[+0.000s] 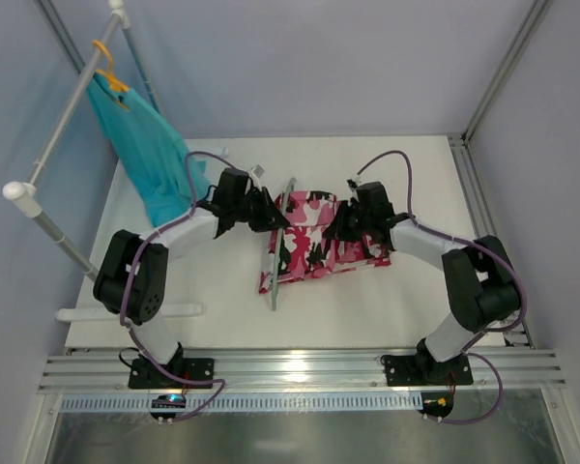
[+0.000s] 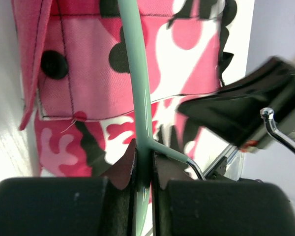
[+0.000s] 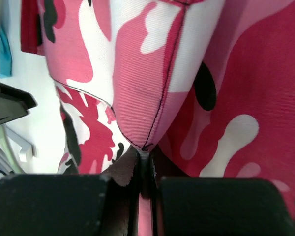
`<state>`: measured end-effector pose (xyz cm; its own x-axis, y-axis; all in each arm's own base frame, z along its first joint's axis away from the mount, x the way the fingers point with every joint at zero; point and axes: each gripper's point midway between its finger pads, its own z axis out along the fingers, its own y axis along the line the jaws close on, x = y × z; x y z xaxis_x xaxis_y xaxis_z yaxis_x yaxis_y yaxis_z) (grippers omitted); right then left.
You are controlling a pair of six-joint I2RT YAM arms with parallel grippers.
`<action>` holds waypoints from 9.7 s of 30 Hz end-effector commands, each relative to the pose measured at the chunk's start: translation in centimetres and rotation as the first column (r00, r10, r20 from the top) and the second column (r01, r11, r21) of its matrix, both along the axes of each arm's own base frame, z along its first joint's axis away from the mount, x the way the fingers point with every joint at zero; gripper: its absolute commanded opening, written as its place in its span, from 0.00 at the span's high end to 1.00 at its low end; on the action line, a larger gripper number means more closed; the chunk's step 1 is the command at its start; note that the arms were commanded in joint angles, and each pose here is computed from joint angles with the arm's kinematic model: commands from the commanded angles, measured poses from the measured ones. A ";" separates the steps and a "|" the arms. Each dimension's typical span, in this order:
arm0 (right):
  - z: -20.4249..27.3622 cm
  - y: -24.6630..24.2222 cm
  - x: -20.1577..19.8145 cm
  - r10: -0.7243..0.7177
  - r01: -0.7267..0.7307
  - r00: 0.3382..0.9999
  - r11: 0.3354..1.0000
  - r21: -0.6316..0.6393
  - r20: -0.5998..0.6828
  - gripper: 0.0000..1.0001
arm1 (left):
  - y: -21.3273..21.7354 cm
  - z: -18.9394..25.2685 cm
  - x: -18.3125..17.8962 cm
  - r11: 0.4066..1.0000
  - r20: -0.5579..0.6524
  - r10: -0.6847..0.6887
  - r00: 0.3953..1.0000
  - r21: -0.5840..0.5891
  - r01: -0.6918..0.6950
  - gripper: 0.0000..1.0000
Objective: Place the trousers on the hanger
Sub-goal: Place trousers on hanger, then pass the hanger from the left arm to the right
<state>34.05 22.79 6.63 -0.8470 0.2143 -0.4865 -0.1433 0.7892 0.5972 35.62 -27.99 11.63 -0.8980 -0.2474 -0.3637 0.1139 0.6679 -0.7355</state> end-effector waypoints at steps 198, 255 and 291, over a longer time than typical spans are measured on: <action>0.4 -23.9 -3.1 -0.639 0.627 0.768 0.760 -0.172 -0.026 0.45 | 2.6 -5.5 -2.9 0.947 0.155 0.301 0.941 0.069 -0.315 1.00; -1.5 2.2 -3.8 0.021 0.000 0.998 0.942 0.334 -0.060 0.53 | -4.2 -0.7 -6.7 0.966 0.335 0.151 0.930 -0.249 -0.067 0.67; 15.8 2.5 -8.7 0.127 -0.189 0.916 0.973 0.133 0.380 0.38 | -0.8 16.3 -3.4 0.939 0.481 0.338 0.809 -0.112 -0.325 1.00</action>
